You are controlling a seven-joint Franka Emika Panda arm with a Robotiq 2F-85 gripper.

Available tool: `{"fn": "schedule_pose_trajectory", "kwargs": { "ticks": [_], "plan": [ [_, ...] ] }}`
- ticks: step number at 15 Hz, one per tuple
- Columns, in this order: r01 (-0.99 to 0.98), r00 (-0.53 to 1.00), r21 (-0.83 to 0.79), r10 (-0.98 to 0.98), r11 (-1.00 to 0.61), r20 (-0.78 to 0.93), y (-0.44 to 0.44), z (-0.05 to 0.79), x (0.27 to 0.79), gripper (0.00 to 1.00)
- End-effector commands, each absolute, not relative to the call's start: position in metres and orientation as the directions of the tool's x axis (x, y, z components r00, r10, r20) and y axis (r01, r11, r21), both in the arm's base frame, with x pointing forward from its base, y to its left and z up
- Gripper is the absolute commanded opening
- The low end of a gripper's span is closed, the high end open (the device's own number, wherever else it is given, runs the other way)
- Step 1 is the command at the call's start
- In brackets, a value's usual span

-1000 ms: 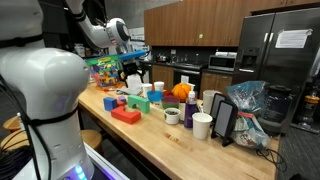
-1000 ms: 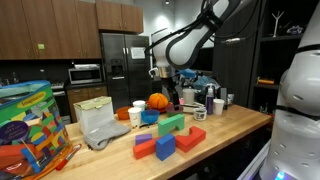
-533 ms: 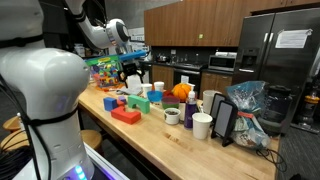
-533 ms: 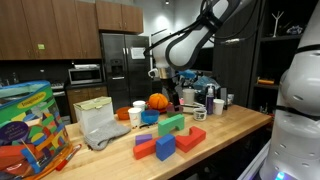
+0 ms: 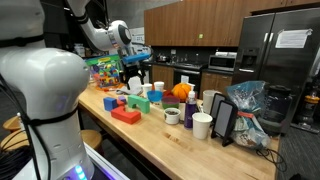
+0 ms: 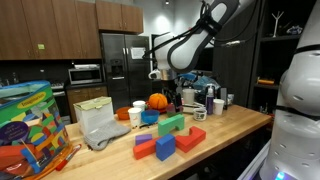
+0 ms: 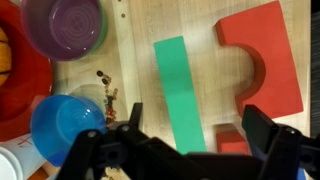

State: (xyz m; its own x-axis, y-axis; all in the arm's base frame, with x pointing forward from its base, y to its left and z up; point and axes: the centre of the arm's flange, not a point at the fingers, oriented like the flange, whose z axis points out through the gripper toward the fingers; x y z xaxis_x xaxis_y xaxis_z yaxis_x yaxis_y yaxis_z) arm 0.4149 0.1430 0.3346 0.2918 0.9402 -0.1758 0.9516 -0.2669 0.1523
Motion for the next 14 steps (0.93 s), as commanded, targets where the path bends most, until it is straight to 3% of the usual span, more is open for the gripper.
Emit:
{"fn": "schedule_pose_trajectory", "kwargs": {
  "ticks": [1, 14],
  "plan": [
    [0.966, 0.245, 0.117, 0.958, -0.229, -0.15, 0.131, 0.326, 0.413, 1.0],
    [0.987, 0.077, 0.148, 0.996, -0.069, -0.05, 0.119, 0.275, 0.376, 1.0]
  ]
}}
